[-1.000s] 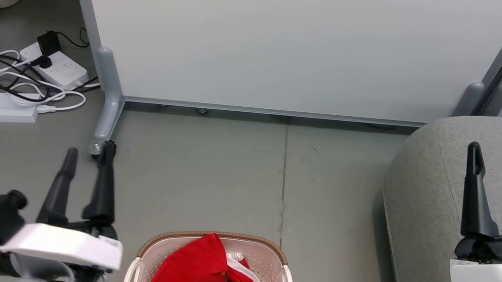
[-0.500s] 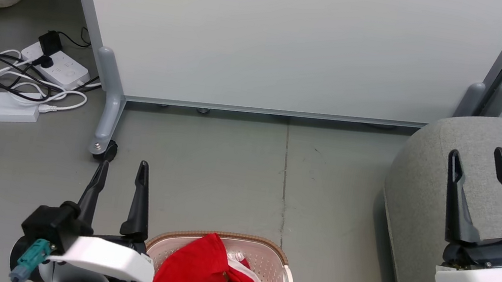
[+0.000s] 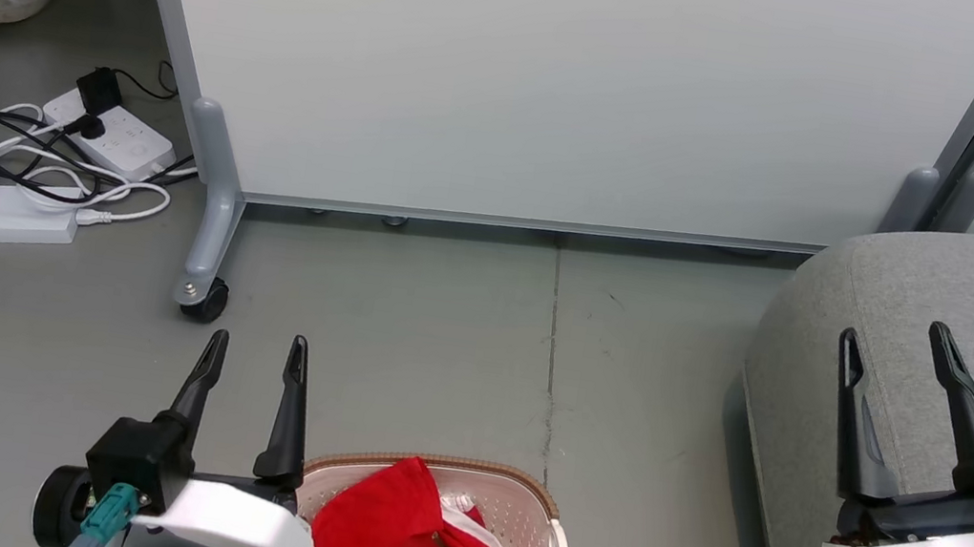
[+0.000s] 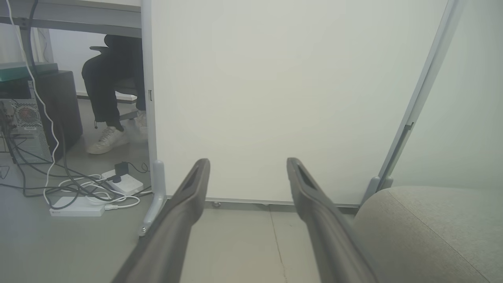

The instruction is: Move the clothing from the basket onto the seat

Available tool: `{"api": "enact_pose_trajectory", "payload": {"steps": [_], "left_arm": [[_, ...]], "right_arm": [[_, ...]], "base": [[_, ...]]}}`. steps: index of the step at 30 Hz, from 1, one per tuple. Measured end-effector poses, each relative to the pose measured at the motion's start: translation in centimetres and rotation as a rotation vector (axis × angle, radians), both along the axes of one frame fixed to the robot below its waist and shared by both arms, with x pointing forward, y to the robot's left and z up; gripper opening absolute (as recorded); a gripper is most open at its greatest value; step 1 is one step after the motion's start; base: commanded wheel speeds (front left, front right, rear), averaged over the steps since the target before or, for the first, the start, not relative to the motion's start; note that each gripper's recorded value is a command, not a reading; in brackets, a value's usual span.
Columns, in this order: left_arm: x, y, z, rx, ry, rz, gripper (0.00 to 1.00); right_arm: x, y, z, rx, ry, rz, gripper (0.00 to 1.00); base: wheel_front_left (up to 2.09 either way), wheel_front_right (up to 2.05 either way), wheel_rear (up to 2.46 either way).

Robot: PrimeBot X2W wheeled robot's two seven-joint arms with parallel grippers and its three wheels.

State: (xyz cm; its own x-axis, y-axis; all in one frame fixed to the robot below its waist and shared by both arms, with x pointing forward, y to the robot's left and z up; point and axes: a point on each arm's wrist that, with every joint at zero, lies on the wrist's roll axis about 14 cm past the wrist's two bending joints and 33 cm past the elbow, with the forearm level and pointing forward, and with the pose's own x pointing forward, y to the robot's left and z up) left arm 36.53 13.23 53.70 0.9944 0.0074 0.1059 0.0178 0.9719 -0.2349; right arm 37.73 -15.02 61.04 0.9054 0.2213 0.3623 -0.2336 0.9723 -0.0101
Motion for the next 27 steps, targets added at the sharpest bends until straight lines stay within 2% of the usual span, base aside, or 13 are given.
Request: {"api": "enact_pose_trajectory", "payload": {"steps": [9,22,25,27], "left_arm": [[-0.5,0.3,0.5,0.049,-0.032,0.015,1.00],[-2.5,2.9,1.6,0.156,-0.093,0.112,1.00],[-2.4,2.5,1.4,0.171,-0.092,0.098,1.00],[-2.3,1.5,0.7,0.196,-0.081,0.061,1.00]], "right_arm": [[0.2,0.4,0.4,-0.073,-0.027,-0.007,1.00],[1.2,4.7,0.9,-0.183,-0.077,0.078,1.00],[1.4,4.2,0.3,-0.191,-0.059,0.055,1.00],[1.6,3.3,-1.6,-0.187,0.000,0.020,1.00]], "base": [[0.00,0.00,0.00],[0.00,0.00,0.00],[0.00,0.00,0.00],[0.00,0.00,0.00]]}}
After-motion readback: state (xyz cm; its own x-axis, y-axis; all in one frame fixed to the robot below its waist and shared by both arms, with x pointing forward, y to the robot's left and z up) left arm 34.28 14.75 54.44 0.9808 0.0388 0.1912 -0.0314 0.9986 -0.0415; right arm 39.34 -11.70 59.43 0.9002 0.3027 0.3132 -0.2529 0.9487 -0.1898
